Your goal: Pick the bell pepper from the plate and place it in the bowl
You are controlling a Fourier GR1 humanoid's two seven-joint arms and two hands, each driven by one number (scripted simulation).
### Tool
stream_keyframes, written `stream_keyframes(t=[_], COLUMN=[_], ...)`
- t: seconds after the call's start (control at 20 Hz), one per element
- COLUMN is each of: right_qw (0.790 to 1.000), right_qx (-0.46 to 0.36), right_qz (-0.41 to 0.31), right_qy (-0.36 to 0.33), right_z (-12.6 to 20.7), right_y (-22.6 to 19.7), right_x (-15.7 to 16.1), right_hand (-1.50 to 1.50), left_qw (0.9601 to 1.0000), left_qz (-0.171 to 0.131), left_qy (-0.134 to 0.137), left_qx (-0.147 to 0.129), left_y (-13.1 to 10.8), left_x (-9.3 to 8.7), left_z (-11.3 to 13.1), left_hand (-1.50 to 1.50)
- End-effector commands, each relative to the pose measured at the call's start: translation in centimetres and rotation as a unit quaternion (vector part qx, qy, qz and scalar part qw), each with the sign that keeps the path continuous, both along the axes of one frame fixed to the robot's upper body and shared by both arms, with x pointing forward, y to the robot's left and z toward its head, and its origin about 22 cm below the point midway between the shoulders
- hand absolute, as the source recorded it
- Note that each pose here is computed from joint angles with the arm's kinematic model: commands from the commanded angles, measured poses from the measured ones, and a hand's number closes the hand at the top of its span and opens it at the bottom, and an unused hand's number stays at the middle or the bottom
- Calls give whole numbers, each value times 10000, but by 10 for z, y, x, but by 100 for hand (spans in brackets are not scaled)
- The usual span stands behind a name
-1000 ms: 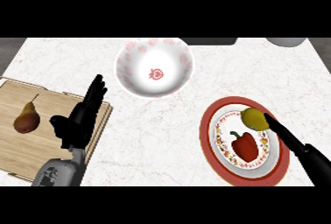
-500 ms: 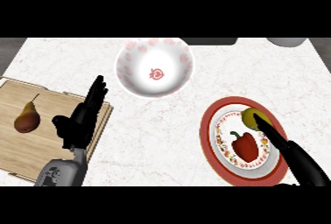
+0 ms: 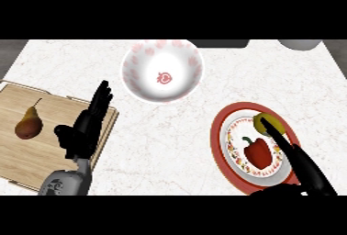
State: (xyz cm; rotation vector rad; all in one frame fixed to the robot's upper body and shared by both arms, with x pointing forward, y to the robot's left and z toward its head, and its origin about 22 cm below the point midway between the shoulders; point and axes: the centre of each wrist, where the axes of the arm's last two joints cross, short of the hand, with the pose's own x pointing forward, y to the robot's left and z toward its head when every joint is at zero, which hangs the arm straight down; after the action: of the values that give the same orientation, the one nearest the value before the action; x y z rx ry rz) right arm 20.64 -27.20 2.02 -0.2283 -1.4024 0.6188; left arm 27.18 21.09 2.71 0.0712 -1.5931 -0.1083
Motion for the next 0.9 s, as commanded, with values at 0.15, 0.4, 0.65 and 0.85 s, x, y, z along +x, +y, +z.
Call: stream_keyframes(t=[0.15,0.4,0.65,0.85], right_qw=[9975,9973,9874,9857], right_qx=[-669,-635,-1215,-1183], right_qz=[-180,46,1012,1193], right_qy=[160,375,-79,-124], right_z=[-26,-33,-24,-36], right_y=[-13,15,18,8], right_x=[20,19,19,13], right_hand=[-150,-150,150,150], left_qw=[10000,10000,10000,10000], left_qz=[36,-26,0,-68], left_qy=[-60,36,57,-27], left_qx=[33,48,33,-13], left_y=[12,7,-4,13], left_x=[-2,-2,9,6], left_z=[5,19,-2,3], left_hand=[0,0,0,0])
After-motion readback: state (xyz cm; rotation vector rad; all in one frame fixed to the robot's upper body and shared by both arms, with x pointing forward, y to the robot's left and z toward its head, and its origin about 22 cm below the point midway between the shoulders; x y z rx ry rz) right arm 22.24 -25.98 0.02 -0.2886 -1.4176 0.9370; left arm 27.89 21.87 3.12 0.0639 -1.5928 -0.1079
